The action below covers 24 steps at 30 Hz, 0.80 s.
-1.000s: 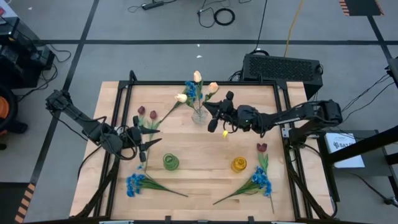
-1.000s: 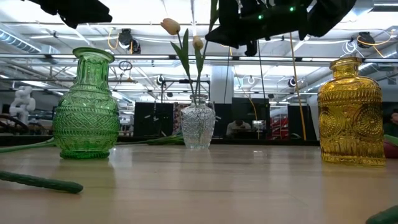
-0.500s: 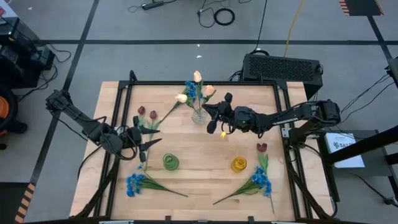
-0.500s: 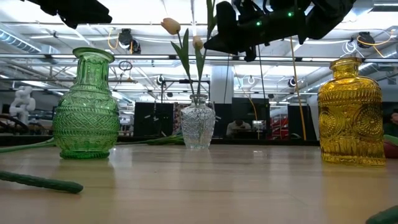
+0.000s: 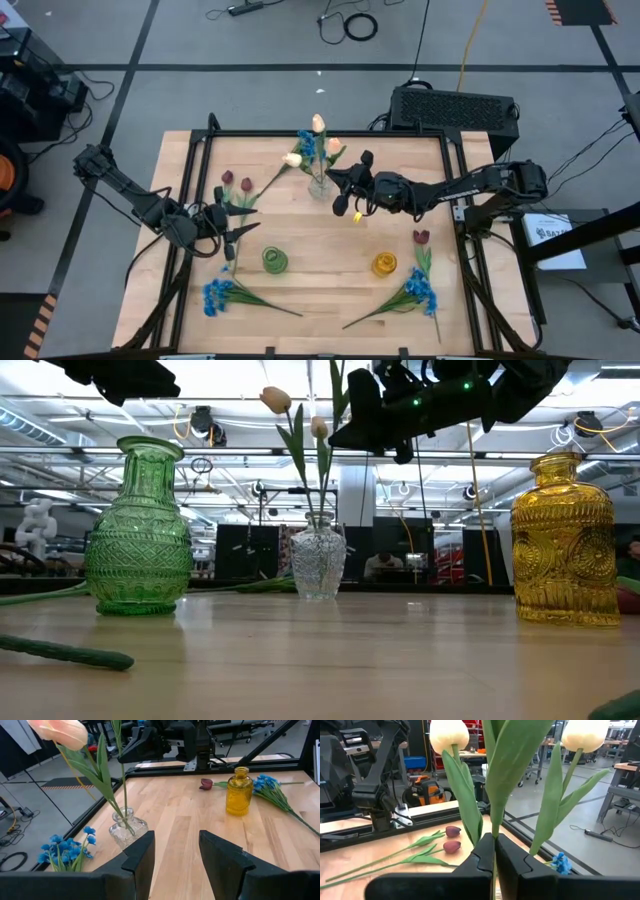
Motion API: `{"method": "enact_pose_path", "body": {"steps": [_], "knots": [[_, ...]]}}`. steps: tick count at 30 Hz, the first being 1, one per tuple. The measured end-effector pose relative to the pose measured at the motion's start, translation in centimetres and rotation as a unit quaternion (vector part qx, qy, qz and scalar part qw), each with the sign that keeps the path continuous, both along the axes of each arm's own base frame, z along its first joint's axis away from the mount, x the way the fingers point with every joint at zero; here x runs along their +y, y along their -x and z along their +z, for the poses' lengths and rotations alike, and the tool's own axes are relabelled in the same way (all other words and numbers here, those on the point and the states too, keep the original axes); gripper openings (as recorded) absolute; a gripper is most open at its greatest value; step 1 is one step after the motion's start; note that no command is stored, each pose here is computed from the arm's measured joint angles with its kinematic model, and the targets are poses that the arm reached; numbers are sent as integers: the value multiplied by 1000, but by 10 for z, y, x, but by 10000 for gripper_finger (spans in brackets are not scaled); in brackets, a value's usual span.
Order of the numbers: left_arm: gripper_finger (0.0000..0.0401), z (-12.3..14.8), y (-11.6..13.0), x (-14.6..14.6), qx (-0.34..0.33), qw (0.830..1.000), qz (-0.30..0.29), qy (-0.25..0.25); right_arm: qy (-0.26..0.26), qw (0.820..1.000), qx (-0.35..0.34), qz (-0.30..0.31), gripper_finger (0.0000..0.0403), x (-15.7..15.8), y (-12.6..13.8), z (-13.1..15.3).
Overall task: Sort flowers into vase by color
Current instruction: Put the pink flower into the transparent vase
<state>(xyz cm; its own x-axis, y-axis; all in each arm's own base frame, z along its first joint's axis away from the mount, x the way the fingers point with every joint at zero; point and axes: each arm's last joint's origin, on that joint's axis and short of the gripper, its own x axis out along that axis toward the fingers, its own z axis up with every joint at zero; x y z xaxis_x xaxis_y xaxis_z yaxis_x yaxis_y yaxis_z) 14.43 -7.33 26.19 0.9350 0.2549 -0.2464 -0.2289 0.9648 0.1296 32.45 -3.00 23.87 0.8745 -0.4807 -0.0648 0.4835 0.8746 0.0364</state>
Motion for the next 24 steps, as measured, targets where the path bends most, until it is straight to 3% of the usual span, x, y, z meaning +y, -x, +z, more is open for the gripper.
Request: {"method": "enact_pose_path", "body": {"steps": [6,11,24], "knots": [[159,0,0,0,0,1000,0,0,-9,1000,0,-1,0,0,-1,-2],[159,0,0,0,-1,1000,0,0,-12,1000,4,-2,4,-1,-10,-19],[159,0,0,0,3,1000,-7,0,-6,1000,10,-28,74,-2,-20,-42]]}}
